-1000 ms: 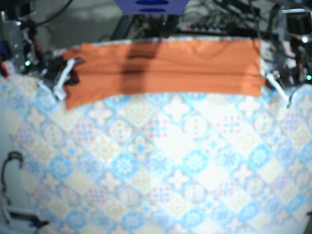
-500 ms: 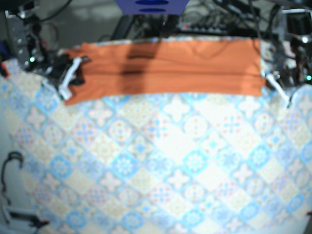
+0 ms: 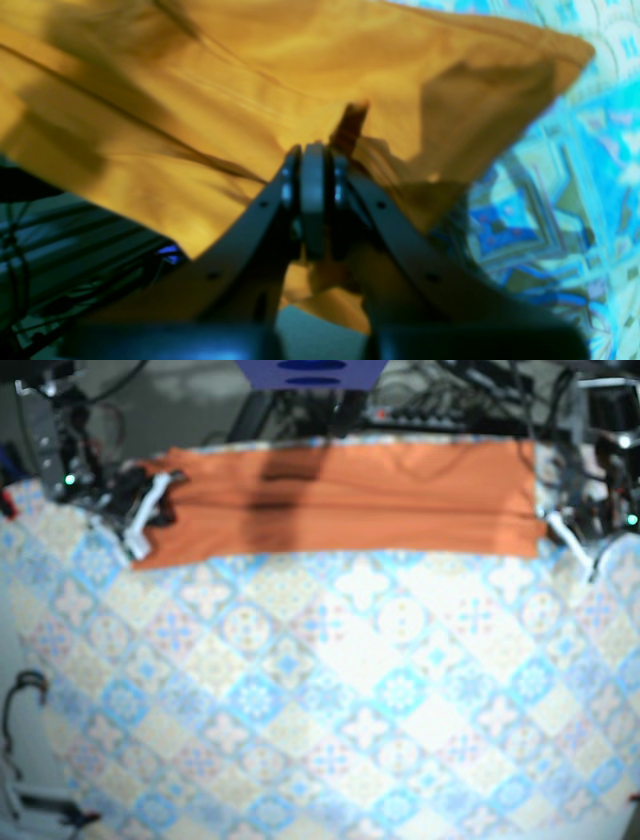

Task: Fold the T-shirt properly
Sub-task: 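Lower the folded edge with both grippers and hold it flat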

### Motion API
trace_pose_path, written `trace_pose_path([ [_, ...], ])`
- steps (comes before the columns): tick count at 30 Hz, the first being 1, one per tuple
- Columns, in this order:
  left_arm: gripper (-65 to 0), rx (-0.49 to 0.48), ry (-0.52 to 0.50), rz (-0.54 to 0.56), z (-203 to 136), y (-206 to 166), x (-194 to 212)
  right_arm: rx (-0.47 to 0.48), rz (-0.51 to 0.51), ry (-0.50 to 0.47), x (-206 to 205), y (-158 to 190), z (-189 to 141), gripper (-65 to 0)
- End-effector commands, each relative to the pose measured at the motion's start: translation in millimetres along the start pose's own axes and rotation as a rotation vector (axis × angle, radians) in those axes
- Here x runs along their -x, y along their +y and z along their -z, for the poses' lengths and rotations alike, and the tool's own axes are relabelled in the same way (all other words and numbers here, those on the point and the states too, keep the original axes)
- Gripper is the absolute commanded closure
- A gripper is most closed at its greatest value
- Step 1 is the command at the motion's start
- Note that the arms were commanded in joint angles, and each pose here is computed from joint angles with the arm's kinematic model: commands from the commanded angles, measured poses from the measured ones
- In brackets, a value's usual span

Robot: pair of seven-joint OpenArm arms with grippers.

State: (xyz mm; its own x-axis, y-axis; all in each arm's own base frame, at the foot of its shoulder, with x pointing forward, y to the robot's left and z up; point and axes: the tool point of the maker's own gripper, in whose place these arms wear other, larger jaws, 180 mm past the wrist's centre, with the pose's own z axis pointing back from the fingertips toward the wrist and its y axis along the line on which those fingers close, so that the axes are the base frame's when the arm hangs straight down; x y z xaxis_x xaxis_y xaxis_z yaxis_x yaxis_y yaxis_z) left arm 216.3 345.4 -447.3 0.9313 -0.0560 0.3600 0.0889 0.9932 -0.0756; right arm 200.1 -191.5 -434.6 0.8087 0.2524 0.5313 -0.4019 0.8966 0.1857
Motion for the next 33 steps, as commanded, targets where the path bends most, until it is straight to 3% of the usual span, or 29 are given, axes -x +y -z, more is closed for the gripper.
trace_pose_path([
  [1,0.0,-0.032,-0.023,0.018,-9.0,11.9,-10.6,0.007,-0.009,-0.025,-8.3,-5.6,-4.1,-0.4],
  [12,0.0,-0.030,-0.024,0.017,-9.0,11.7,-10.7,-0.008,0.031,-0.033,-6.0,1.8,3.8,-1.0],
  [17,0.0,-0.030,-0.024,0.017,-9.0,11.7,-10.7,-0.008,0.031,-0.031,-5.5,2.0,4.0,-9.5],
  [25,-22.5,-0.031,-0.026,0.012,-8.9,11.6,-10.9,-0.004,0.035,-0.031,-4.9,0.6,3.1,-21.3],
  [29,-29.8,-0.032,-0.026,0.010,-9.3,12.3,-10.4,0.004,0.041,-0.031,-5.0,-1.2,2.9,-23.7],
  [33,-32.4,-0.034,-0.028,0.010,-10.0,13.1,-11.2,0.066,0.085,-0.034,-6.5,-13.6,1.5,-24.1],
])
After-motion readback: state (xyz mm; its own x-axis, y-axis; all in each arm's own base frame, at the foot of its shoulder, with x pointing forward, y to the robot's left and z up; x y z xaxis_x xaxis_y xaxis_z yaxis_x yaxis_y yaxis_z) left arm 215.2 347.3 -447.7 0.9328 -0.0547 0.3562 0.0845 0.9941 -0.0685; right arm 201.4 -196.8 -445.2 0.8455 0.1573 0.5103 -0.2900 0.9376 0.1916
